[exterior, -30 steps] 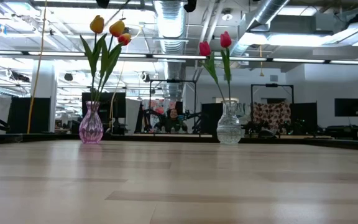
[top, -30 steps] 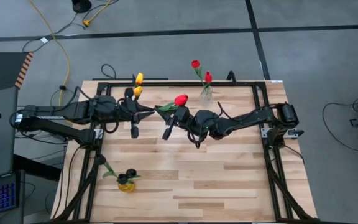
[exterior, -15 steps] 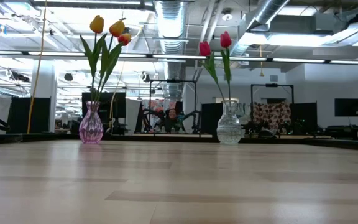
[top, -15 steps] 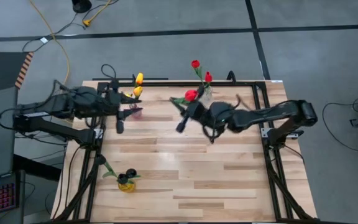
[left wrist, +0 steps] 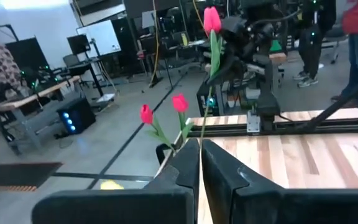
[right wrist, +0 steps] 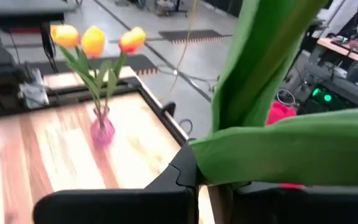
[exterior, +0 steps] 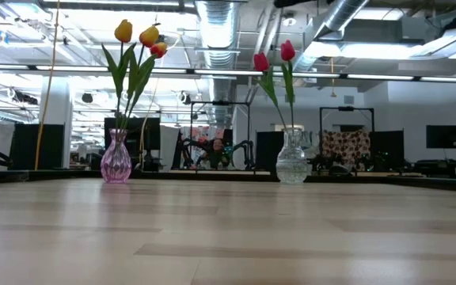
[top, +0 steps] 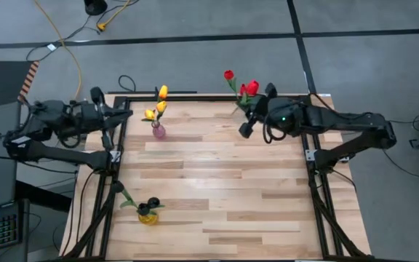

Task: Sort flowers into vase by color
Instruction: Put the red tulip into the transparent vase

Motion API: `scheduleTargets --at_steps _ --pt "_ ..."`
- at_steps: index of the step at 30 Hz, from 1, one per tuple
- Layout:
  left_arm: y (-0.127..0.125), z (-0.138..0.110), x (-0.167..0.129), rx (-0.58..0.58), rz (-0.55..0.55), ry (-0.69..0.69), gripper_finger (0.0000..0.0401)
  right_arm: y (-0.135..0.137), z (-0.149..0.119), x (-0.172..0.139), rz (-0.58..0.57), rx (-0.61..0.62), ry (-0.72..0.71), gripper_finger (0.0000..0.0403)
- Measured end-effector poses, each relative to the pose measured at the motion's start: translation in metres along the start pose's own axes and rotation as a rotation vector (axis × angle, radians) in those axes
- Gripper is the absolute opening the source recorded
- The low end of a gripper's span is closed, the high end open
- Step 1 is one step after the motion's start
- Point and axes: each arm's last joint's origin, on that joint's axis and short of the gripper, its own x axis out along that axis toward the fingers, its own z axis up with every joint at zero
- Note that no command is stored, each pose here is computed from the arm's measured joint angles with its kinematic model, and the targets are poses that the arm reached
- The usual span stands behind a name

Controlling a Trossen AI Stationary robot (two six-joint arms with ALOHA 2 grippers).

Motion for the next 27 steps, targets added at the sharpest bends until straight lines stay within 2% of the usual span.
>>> scheduleTargets --at_steps 6,12,16,18,27 --pt "-0.005 -0.038 -0.006 -0.024 -0.012 -0.037 0.0001 -0.02 -0.005 -0.002 -0.051 -0.019 0.068 0.0041" --pt "-0.012 -0.068 -0.004 -0.036 -0.021 -0.08 0.0 -0.042 -0.009 0.013 -0.129 -0.002 0.108 0.0041" --pt "-0.015 -0.078 -0.003 -0.044 -0.018 -0.099 0.0 -0.052 -0.013 0.026 -0.101 0.017 0.127 0.0041" --pt "-0.016 -0.082 -0.001 -0.041 -0.02 -0.089 0.0 -0.056 -0.017 0.034 -0.121 0.011 0.152 0.0041" --pt "-0.017 -0.083 0.0 -0.039 -0.027 -0.082 0.0 -0.056 -0.038 0.061 -0.149 -0.047 0.202 0.0042"
